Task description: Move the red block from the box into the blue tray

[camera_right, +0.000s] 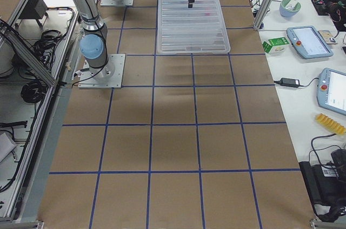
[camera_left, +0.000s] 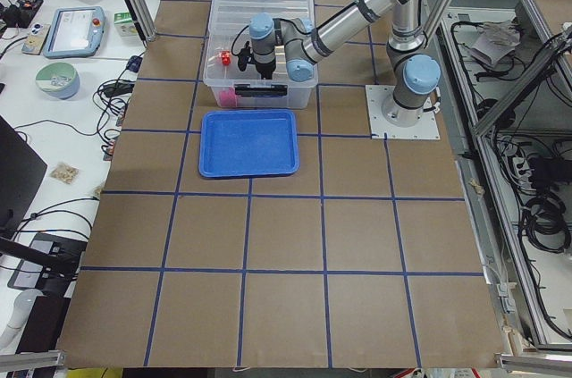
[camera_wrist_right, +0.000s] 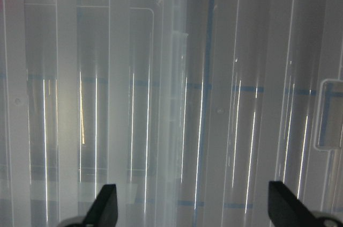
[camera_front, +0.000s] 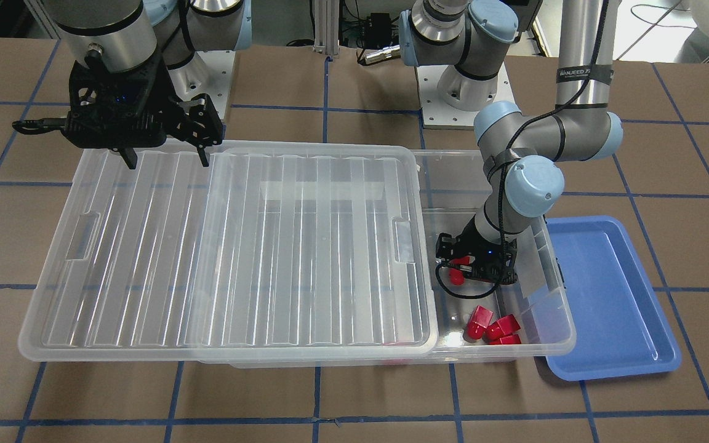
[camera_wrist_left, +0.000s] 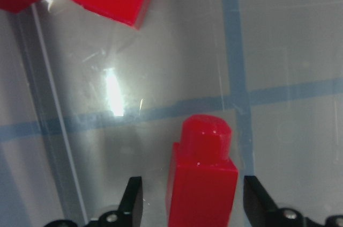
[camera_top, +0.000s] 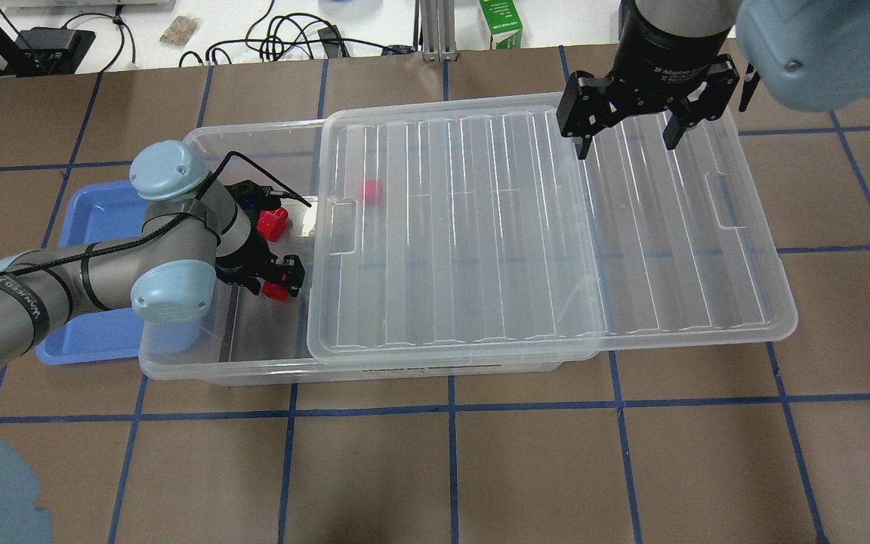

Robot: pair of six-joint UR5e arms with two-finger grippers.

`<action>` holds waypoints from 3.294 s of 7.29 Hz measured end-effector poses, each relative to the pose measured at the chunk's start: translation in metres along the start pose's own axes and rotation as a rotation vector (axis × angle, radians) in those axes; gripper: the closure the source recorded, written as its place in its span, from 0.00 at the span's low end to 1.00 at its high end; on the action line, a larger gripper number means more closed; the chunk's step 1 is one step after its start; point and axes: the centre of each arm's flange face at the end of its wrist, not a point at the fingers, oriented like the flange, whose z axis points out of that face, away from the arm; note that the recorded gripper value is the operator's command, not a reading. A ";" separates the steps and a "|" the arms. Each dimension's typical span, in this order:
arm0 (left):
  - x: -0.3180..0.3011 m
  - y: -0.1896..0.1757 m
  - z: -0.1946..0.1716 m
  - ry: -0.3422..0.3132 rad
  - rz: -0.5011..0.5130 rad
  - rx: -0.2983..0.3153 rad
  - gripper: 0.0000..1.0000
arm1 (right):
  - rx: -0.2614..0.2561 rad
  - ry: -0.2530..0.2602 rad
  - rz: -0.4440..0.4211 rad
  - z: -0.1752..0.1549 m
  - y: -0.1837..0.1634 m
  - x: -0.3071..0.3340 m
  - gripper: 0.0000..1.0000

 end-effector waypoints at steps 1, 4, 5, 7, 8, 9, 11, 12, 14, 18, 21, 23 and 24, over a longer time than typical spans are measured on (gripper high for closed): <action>0.001 -0.003 -0.003 -0.002 0.001 0.009 0.56 | 0.000 -0.001 0.000 0.000 0.000 0.000 0.00; 0.004 -0.004 -0.007 -0.003 0.002 0.013 0.75 | 0.000 0.008 -0.001 0.000 0.000 0.001 0.00; 0.005 -0.004 -0.013 -0.007 0.003 0.022 0.75 | 0.000 0.010 -0.001 0.000 0.000 0.001 0.00; 0.008 -0.003 -0.043 -0.011 0.007 0.042 0.75 | -0.001 0.009 0.000 0.000 0.000 0.001 0.00; 0.010 -0.002 -0.069 -0.010 0.007 0.040 0.75 | -0.003 0.008 0.000 0.001 0.000 0.001 0.00; 0.011 -0.003 -0.101 -0.008 0.006 0.030 0.75 | -0.005 0.009 0.000 0.001 0.000 0.002 0.00; 0.007 -0.008 -0.180 -0.011 -0.001 -0.012 0.75 | -0.006 0.011 0.002 0.001 0.000 0.002 0.00; -0.002 -0.011 -0.211 -0.026 -0.012 -0.008 0.75 | -0.004 0.012 0.009 0.002 -0.002 0.009 0.00; -0.054 -0.012 -0.238 -0.057 -0.046 0.001 0.75 | -0.016 0.013 0.057 0.003 -0.013 0.070 0.00; -0.197 -0.009 -0.198 -0.027 0.024 -0.040 0.75 | -0.105 -0.018 0.077 0.048 -0.016 0.268 0.03; -0.255 -0.021 -0.086 -0.043 0.018 -0.008 0.71 | -0.194 -0.048 0.074 0.126 -0.025 0.303 0.02; -0.261 -0.020 -0.039 -0.053 0.017 -0.006 0.05 | -0.233 -0.067 0.070 0.156 -0.023 0.297 0.00; -0.262 -0.020 -0.030 -0.050 0.017 -0.012 0.00 | -0.242 -0.075 0.059 0.163 -0.022 0.287 0.00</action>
